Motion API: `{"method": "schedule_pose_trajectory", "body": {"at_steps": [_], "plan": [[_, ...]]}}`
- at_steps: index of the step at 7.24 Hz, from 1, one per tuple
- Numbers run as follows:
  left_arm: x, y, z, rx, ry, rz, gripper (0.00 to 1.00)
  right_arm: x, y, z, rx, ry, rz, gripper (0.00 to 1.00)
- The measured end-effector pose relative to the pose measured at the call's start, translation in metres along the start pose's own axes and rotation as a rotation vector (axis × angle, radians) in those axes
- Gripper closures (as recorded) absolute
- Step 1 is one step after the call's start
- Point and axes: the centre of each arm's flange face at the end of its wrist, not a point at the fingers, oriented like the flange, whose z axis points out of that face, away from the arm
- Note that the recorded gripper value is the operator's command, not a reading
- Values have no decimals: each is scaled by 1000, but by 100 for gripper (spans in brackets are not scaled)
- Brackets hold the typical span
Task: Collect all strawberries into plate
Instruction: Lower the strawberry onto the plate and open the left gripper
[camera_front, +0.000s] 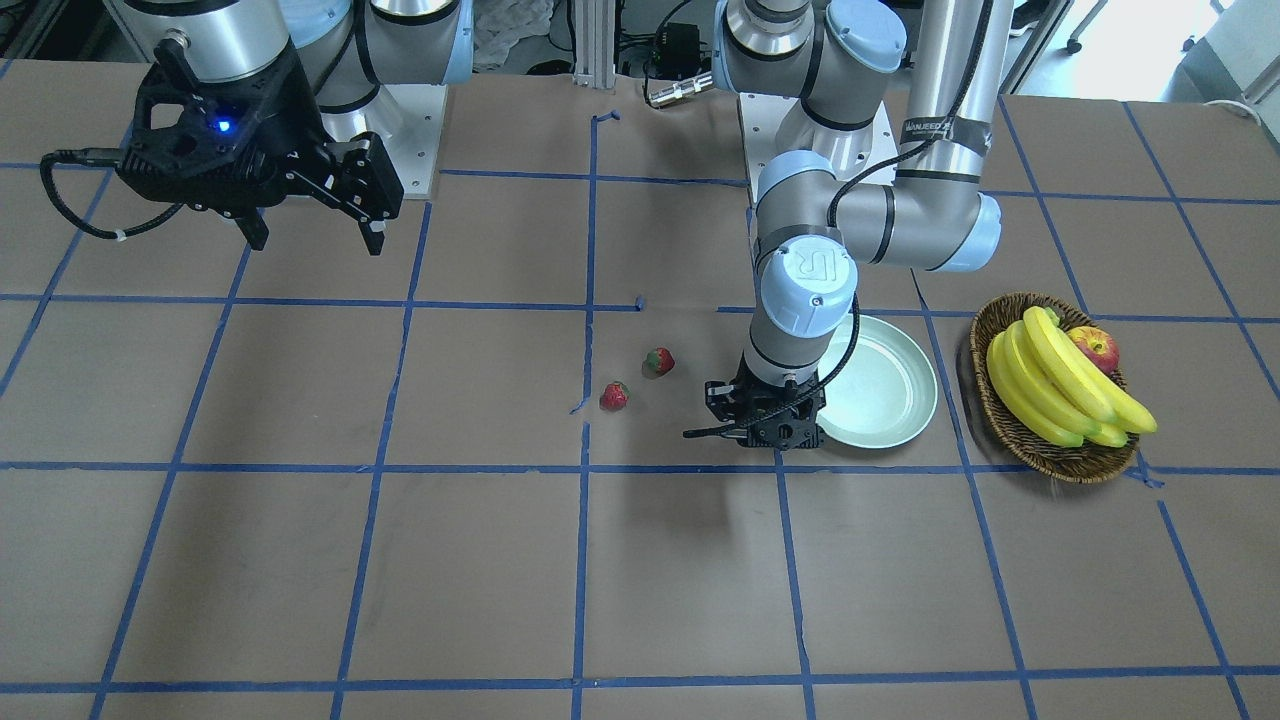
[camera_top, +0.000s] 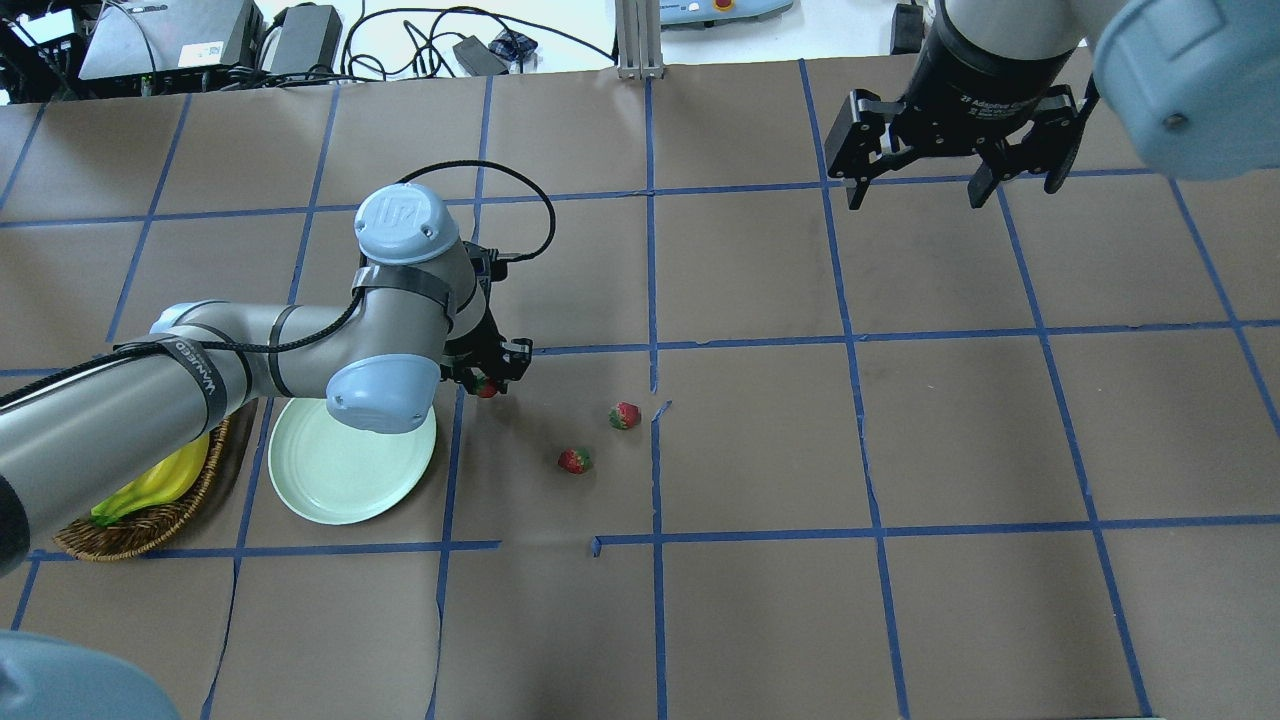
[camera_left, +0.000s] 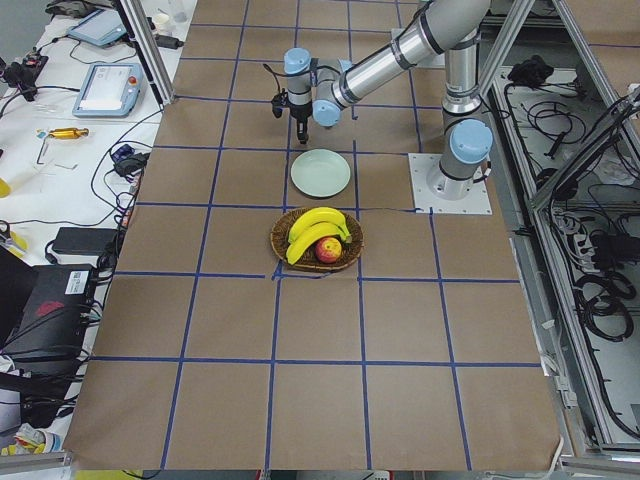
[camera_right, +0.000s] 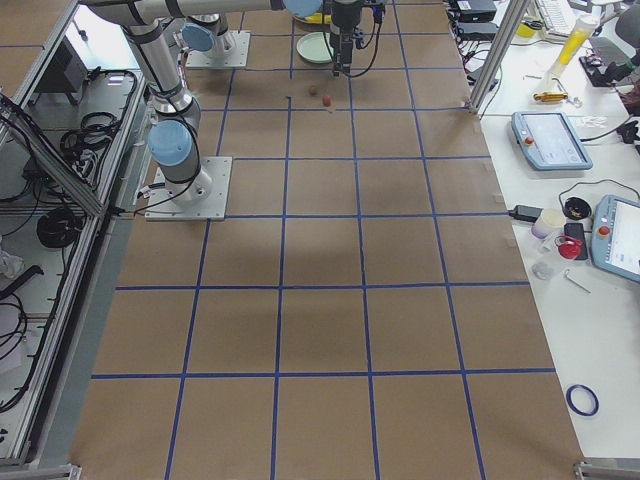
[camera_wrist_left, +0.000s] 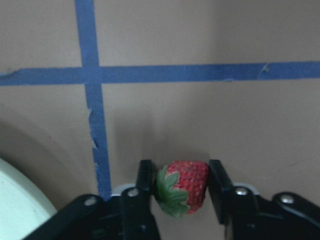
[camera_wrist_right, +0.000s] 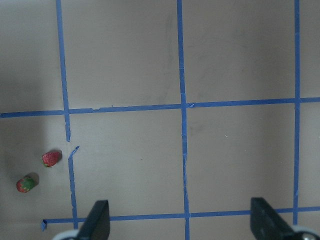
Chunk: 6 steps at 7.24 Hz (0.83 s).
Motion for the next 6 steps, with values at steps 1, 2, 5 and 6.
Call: {"method": "schedule_pose_trajectory", "body": {"at_steps": [1,2,5,6], "plan": [[-12,1,-20,-7,-44,32,86,0,0,0,0,0,0,0],[-31,8,-32,-47,-74,62,74,0,0,0,0,0,0,0],[-79,49,-7,-159,-76,78,0,0,0,0,-2,0,0,0],[-80,52,-3,-158,-71,76,0,0,0,0,-2,0,0,0]]}}
